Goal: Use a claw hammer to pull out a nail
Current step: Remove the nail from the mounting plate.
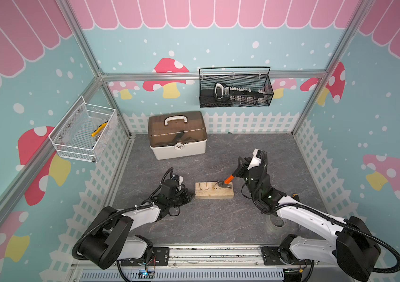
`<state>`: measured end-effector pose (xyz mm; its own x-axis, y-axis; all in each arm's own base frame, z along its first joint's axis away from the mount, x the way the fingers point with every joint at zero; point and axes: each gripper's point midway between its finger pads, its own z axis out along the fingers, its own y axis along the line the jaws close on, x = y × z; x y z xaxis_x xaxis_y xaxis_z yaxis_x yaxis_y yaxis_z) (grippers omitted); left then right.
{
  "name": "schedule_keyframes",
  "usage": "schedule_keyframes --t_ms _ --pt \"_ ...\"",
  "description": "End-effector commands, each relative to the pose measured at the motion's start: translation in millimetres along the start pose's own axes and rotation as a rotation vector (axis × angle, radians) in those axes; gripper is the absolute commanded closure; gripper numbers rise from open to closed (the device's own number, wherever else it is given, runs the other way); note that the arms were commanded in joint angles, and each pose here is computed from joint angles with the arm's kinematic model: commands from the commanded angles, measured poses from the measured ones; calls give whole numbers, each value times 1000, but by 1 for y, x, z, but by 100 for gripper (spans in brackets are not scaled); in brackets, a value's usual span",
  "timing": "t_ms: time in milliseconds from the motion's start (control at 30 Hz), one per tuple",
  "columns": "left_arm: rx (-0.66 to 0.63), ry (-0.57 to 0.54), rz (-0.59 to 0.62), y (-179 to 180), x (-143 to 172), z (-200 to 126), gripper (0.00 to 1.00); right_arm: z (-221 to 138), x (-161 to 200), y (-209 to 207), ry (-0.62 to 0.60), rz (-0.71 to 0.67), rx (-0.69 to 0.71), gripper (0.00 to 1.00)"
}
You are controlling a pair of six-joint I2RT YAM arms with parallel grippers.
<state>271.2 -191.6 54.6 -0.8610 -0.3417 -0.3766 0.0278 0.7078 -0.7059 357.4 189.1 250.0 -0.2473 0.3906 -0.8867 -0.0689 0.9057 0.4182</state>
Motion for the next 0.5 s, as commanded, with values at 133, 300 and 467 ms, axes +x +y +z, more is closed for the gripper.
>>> schedule_keyframes --t_ms 133,300,467 --pt "-15 -35 107 -8 -2 -27 82 13 -30 41 79 -117 -42 100" --pt "44 -67 232 -36 -8 -36 79 11 -46 55 86 -127 -71 100" --pt "141 -84 424 -82 -9 -36 71 6 -54 72 143 -166 -122 100"
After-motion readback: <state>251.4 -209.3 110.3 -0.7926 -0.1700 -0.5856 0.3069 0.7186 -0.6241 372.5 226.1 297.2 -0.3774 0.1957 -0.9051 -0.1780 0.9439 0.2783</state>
